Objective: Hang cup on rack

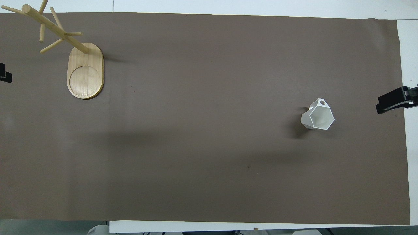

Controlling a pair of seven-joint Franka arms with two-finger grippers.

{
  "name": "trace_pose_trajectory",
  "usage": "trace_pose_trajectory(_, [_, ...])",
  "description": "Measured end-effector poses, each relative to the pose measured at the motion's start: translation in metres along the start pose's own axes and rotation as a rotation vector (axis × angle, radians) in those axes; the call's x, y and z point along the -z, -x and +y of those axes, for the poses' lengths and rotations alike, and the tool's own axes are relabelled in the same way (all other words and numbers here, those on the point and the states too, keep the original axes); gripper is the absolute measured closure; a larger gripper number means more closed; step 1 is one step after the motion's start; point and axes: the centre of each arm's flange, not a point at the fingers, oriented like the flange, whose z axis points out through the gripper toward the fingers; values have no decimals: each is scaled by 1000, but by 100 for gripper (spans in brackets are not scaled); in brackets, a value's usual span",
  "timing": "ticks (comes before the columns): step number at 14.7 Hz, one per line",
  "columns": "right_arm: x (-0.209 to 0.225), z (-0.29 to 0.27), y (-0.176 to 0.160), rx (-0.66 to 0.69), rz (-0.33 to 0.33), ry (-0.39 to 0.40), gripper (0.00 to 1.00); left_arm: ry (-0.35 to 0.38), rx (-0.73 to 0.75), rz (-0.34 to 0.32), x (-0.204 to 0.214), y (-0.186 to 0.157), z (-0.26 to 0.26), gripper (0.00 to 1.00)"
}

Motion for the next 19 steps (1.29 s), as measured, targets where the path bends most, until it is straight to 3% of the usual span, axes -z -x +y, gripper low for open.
trace_pose_trajectory(6, [-1, -1, 0, 3, -4, -4, 0, 0, 0, 0, 0, 0, 0, 0])
trace_pose_trajectory(9, [-5, -4, 0, 74, -13, -14, 0, 0, 0, 0, 0, 0, 0, 0])
trace_pose_trajectory(13, [-16, 19, -10, 466, 54, -11, 0, 0, 0, 0, 0, 0, 0, 0])
trace_pose_trajectory(16, [-41, 71, -13, 676, 107, -118, 0, 0, 0, 2, 0, 0, 0, 0])
trace_pose_trajectory(19, [-90, 124, -32, 915, 262, -267, 0, 0, -2, 2, 0, 0, 1, 0])
